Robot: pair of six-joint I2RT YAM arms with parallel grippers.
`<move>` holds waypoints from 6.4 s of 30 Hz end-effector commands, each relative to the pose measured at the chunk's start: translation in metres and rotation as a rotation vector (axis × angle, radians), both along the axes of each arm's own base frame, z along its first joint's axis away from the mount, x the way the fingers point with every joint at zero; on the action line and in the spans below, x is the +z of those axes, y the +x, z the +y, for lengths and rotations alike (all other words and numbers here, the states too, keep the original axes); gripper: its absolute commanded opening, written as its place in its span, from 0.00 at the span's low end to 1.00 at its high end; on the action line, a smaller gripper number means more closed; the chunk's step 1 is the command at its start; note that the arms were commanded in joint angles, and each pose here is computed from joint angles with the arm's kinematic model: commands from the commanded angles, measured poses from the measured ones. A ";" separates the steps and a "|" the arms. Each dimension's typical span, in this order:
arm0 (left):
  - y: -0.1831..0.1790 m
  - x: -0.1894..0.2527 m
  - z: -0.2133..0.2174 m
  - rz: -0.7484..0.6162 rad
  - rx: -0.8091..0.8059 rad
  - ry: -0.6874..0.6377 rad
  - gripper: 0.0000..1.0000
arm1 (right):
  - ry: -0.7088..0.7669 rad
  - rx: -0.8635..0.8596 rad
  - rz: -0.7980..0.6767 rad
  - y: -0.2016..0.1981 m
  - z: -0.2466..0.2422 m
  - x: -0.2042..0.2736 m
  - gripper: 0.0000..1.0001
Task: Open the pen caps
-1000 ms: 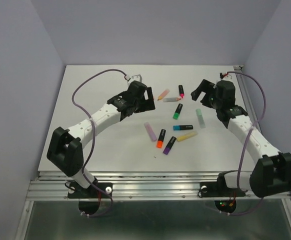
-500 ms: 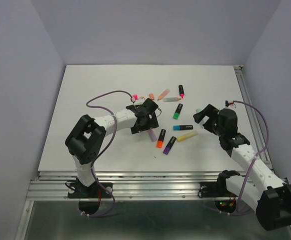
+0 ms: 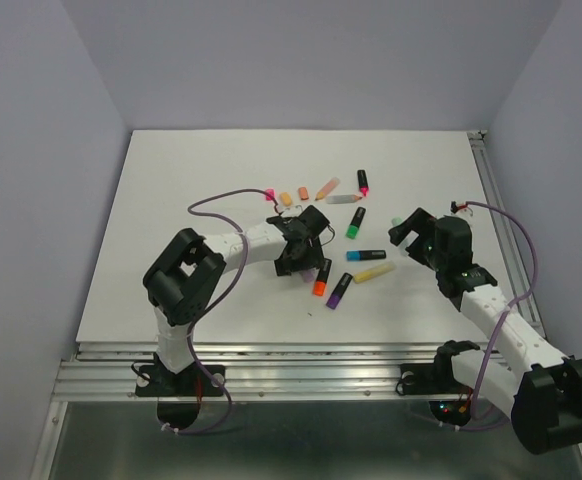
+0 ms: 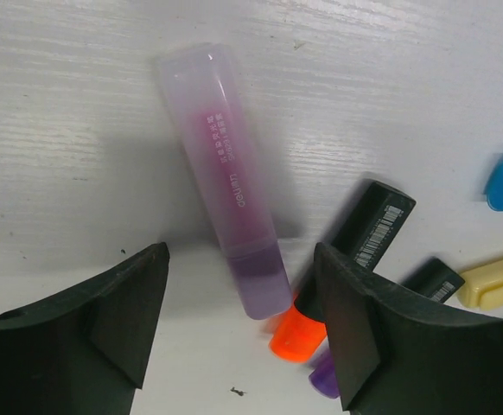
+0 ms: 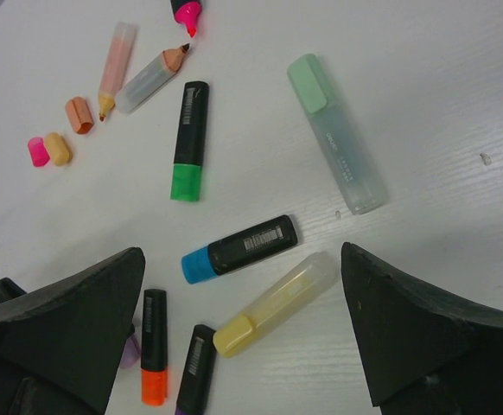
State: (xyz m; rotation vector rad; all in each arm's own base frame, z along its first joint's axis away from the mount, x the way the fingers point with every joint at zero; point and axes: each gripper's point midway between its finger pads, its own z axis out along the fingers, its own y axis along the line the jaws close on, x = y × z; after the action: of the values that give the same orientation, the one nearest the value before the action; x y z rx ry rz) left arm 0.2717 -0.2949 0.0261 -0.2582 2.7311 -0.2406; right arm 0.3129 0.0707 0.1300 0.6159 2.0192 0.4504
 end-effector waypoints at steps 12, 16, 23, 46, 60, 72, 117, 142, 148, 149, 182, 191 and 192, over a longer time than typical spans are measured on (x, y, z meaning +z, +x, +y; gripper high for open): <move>-0.037 -0.041 0.028 0.161 0.000 0.231 0.70 | -0.045 -0.063 -0.016 0.002 -0.012 -0.003 1.00; -0.049 -0.055 0.037 0.214 -0.008 0.267 0.68 | -0.037 -0.057 -0.026 0.001 -0.011 -0.001 1.00; -0.064 -0.070 0.047 0.277 -0.025 0.309 0.53 | -0.039 -0.063 -0.057 -0.001 -0.014 0.006 1.00; -0.007 0.052 0.055 -0.221 -0.084 0.289 0.00 | 0.247 0.406 -0.262 -0.010 0.078 0.068 1.00; 0.000 0.176 -0.031 -0.668 -0.403 -0.015 0.00 | 0.393 0.630 -0.394 -0.003 0.144 0.162 1.00; -0.027 0.195 -0.059 -0.685 -0.519 -0.139 0.00 | 0.365 0.617 -0.369 0.009 0.188 0.157 1.00; -0.065 0.117 -0.001 -0.428 -0.317 -0.087 0.00 | -0.135 0.129 -0.255 0.168 0.068 0.121 0.01; 0.194 0.080 0.075 -0.364 -0.059 0.163 0.00 | -0.275 0.288 0.083 0.264 0.026 -0.016 0.01; 0.206 0.058 0.079 -0.303 -0.058 0.178 0.00 | -0.290 0.266 0.161 0.277 0.022 -0.058 0.05; 0.207 0.056 0.081 -0.295 -0.053 0.181 0.00 | -0.293 0.263 0.167 0.279 0.021 -0.062 0.05; 0.182 0.098 0.050 -0.331 -0.139 0.062 0.90 | -0.306 0.134 0.036 0.231 -0.001 0.028 1.00; 0.063 0.107 0.020 -0.361 -0.254 -0.026 0.99 | -0.090 0.171 -0.065 0.097 0.013 0.047 1.00; 0.040 0.095 0.010 -0.341 -0.295 -0.030 0.99 | -0.074 0.181 -0.018 0.073 0.014 0.018 1.00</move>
State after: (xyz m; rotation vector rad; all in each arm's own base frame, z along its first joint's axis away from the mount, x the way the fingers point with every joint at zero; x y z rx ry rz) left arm 0.3525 -0.2615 0.1220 0.1091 2.4405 -0.2814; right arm 0.4337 0.0708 0.1944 0.3475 2.0240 0.3500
